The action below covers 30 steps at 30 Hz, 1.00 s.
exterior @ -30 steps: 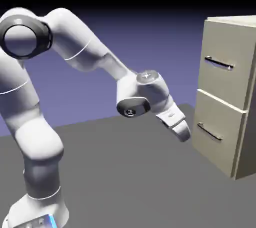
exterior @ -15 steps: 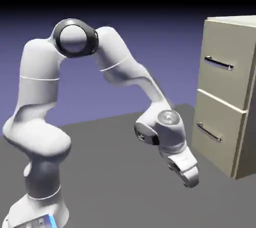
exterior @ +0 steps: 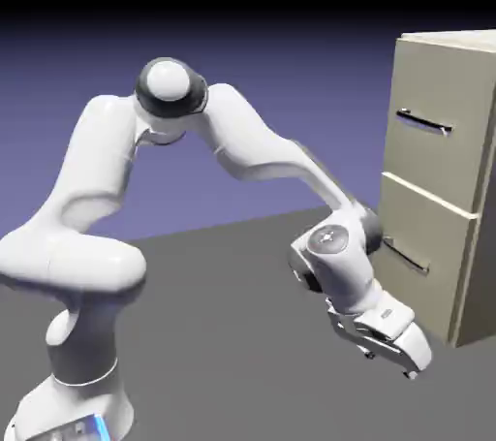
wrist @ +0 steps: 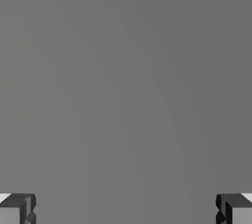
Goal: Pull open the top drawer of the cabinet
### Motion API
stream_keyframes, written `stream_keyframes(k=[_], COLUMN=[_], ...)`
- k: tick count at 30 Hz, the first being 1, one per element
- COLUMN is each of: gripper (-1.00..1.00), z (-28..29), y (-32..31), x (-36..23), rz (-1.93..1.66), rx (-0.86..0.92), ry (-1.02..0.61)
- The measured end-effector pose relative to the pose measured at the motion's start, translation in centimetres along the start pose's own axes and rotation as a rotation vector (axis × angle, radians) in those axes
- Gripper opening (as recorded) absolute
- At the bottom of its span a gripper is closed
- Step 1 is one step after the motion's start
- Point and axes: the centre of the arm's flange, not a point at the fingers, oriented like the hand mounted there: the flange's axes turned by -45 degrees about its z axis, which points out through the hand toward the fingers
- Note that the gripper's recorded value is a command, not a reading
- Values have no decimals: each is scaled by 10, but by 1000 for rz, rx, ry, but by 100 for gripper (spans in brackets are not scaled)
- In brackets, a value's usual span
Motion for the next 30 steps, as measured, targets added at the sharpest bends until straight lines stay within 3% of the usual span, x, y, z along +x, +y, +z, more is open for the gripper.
stream_keyframes(k=[12,22,28,29,30], gripper=[0,0,0,-100,-100], z=[-84,-213,-189,-188,-188], y=[2,-99,-88,-88,-88], x=[131,267,307,309,309], rz=[-486,-964,-964,-964,-964], rx=[-400,-788,-788,-788,-788], ry=[360,777,777,777,777])
